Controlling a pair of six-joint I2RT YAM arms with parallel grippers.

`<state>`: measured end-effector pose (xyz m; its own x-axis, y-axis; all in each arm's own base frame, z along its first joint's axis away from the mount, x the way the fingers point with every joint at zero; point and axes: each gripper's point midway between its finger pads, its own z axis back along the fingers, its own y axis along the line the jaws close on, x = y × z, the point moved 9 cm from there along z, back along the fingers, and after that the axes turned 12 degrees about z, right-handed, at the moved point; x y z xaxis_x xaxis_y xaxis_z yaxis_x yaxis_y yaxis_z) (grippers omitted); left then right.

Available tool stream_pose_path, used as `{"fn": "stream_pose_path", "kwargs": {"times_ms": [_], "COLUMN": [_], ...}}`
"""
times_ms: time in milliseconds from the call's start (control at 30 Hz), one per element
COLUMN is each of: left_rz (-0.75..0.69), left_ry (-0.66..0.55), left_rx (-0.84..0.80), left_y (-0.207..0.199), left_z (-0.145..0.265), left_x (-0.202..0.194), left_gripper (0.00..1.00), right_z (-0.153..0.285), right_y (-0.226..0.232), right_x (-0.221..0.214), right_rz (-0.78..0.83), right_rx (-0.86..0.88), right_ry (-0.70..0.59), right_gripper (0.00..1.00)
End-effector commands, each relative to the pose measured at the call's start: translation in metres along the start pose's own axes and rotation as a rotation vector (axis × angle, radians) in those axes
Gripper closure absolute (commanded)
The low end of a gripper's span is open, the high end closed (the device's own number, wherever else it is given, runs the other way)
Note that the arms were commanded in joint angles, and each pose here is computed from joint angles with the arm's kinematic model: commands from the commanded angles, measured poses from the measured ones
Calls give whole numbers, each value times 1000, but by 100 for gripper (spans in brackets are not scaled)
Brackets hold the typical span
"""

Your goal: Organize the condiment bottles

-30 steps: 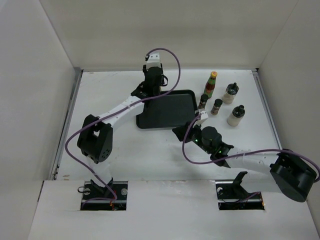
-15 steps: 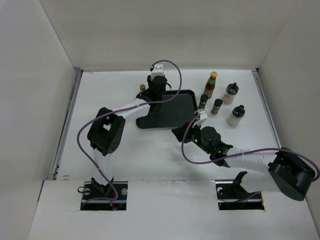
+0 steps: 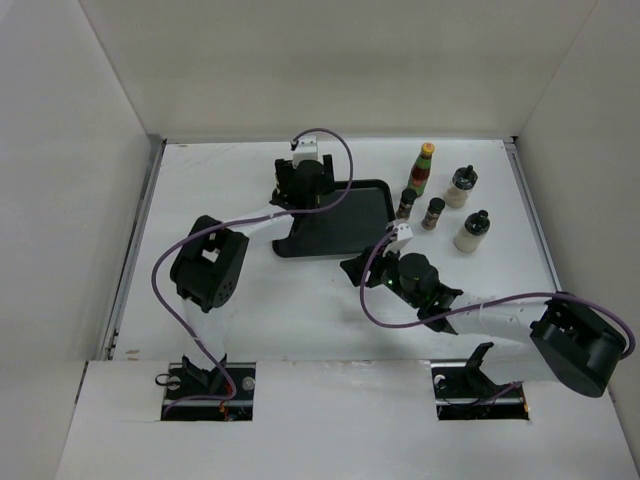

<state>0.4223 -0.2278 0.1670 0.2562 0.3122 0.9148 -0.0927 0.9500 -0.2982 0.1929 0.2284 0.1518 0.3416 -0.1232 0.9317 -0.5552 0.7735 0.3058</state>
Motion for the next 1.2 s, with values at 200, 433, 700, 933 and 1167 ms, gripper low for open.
{"fn": "stream_pose_path", "kwargs": {"times_ms": [200, 433, 700, 933, 1167], "left_rz": [196, 289, 401, 469, 554], "left_ry": [-271, -369, -360, -278, -272], "left_rx": [-281, -411, -213, -26, -13], "left_y": [-52, -44, 55, 133, 159], "left_z": [92, 160, 194, 204, 201], "left_x": [123, 154, 92, 18, -6], "left_gripper": [0, 0, 14, 28, 5], "right_z": [-4, 0, 6, 13, -9], "right_y": [6, 7, -13, -71, -131], "right_x": [14, 18, 50, 95, 129], "right_rz": [24, 37, 49, 104, 159], "right_rx": [24, 13, -250, -591, -749], "right_ry": [-80, -95, -98, -77, -3], "right_gripper": [56, 83, 76, 44, 25]}}
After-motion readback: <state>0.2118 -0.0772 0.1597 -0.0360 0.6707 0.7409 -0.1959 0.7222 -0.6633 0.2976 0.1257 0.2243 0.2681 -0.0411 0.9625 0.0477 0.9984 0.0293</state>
